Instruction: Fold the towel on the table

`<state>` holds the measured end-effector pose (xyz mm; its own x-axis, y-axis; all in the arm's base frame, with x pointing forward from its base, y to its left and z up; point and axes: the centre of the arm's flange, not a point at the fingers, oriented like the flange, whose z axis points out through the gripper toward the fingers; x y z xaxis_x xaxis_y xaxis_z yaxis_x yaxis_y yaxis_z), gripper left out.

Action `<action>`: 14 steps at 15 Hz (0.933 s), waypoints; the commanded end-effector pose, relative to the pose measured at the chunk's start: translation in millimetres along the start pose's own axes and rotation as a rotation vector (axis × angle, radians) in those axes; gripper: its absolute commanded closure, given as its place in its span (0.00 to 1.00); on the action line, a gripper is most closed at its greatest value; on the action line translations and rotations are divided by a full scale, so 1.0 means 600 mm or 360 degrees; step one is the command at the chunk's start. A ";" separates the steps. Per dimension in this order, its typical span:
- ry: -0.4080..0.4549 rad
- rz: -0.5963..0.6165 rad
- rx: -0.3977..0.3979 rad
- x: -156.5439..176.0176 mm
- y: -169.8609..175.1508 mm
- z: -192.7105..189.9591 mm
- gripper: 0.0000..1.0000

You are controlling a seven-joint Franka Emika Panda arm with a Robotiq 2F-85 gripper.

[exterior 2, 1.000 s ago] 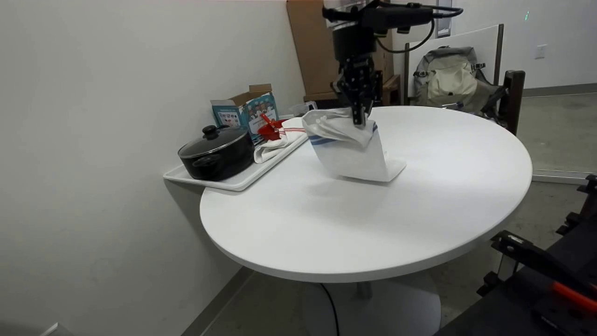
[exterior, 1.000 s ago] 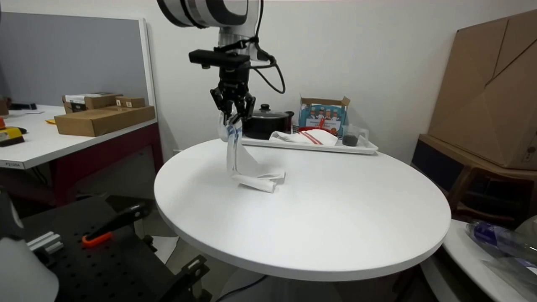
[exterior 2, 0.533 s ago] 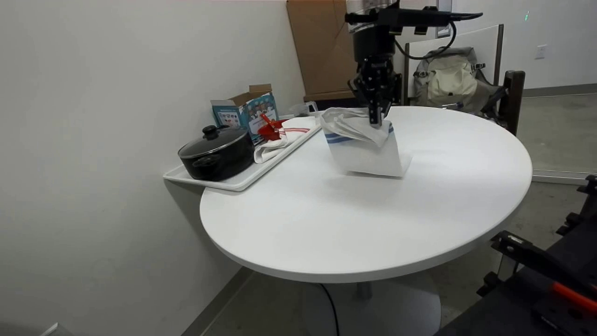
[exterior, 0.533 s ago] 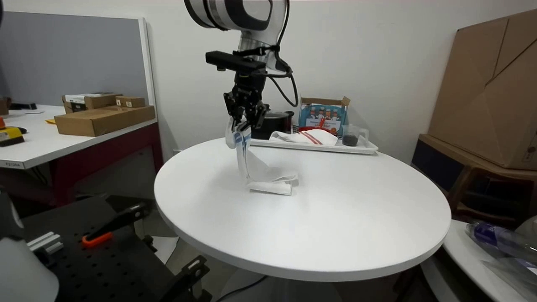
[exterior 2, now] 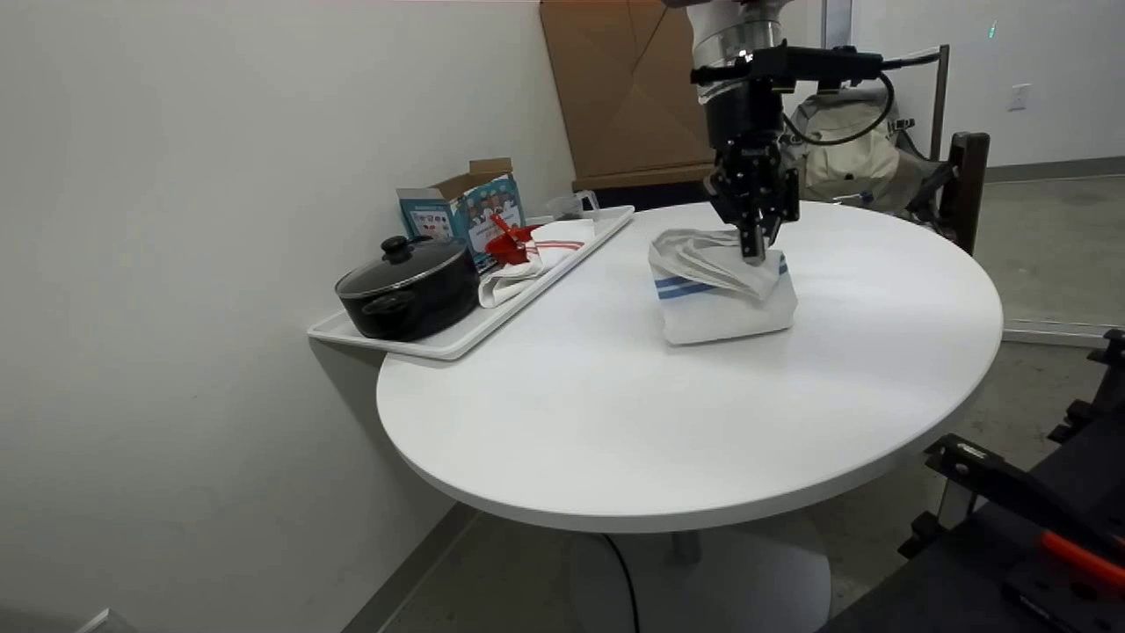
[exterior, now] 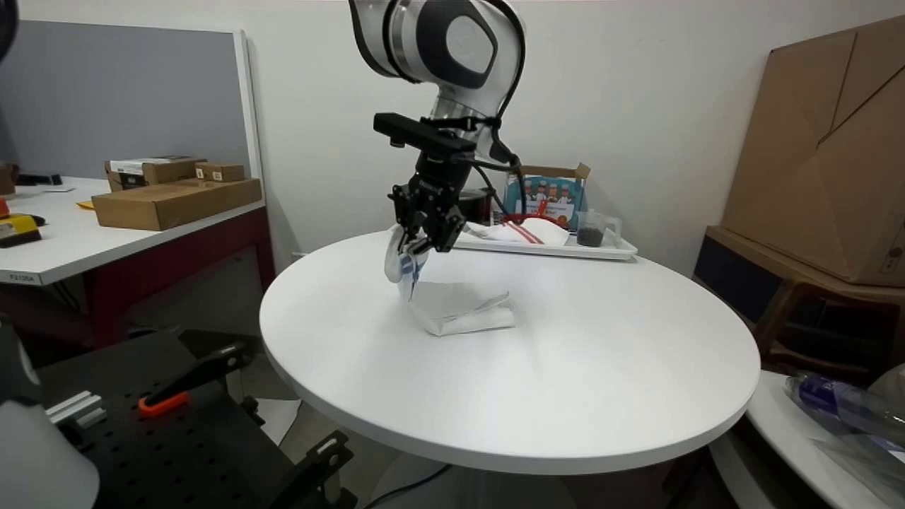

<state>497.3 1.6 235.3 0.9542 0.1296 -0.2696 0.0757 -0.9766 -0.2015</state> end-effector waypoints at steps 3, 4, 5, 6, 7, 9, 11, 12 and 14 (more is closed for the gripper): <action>-0.0117 0.0045 -0.0024 0.050 0.058 0.012 0.97; -0.0126 0.0046 -0.0035 0.056 0.067 0.011 0.97; -0.0139 0.0036 -0.0044 0.062 0.075 0.010 0.97; -0.0149 0.0017 -0.0067 0.070 0.084 0.006 0.97; -0.0154 0.0003 -0.0097 0.077 0.093 0.001 0.97; -0.0157 0.0017 -0.0159 0.090 0.116 -0.014 0.97; -0.0146 0.0061 -0.0199 0.100 0.145 -0.034 0.97; -0.0139 0.0085 -0.0218 0.103 0.158 -0.042 0.64; -0.0124 0.0134 -0.0245 0.109 0.185 -0.059 0.58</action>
<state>556.9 -82.8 221.9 0.9373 0.0975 -0.3345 0.0781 -0.9944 -0.0708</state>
